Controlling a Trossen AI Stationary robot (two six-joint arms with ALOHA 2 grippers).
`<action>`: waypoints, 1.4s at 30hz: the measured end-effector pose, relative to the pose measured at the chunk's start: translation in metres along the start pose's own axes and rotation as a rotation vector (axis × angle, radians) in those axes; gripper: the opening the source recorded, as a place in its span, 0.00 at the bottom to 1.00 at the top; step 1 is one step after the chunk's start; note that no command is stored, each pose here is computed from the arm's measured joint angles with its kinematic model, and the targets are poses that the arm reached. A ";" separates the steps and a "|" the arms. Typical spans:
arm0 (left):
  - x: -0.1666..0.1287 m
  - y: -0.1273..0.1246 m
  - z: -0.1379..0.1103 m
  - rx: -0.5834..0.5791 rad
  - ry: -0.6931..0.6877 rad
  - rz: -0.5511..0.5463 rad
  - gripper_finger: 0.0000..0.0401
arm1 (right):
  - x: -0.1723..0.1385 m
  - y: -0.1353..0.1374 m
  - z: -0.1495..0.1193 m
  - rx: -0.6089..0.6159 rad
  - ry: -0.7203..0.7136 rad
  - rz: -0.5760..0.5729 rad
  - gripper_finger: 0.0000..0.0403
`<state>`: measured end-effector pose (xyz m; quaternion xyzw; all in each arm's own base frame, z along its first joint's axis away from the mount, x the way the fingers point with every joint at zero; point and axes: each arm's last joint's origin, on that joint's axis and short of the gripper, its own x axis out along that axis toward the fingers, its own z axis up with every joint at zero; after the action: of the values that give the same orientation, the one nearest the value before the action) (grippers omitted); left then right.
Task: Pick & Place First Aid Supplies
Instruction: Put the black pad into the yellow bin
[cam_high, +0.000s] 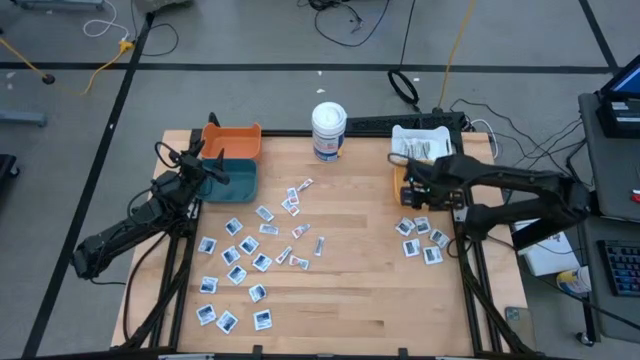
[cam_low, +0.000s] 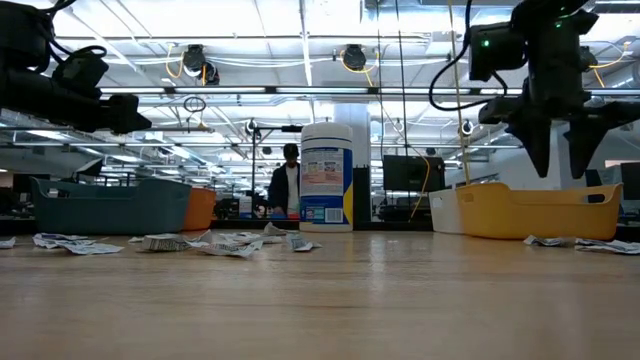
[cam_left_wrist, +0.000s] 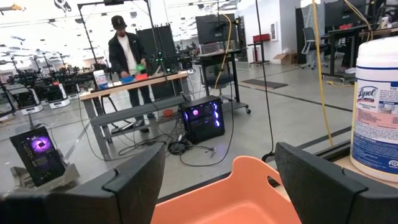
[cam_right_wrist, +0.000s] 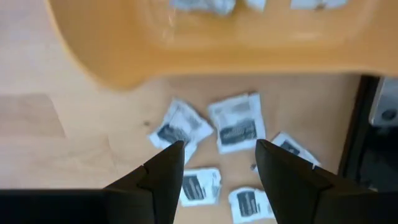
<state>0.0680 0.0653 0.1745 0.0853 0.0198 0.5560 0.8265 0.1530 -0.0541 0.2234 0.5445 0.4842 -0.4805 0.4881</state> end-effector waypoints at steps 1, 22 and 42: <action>0.000 0.000 0.000 0.000 0.000 0.000 0.77 | 0.001 0.002 -0.005 -0.013 0.004 -0.007 0.48; 0.000 0.000 0.000 0.000 0.000 0.000 0.77 | 0.022 0.021 -0.082 -0.174 0.022 -0.053 0.47; 0.000 0.000 0.000 0.000 0.000 0.000 0.77 | 0.087 0.032 -0.084 -0.246 0.033 -0.037 0.42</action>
<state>0.0680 0.0653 0.1745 0.0853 0.0197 0.5561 0.8265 0.1949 0.0334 0.1440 0.4793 0.5576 -0.4171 0.5343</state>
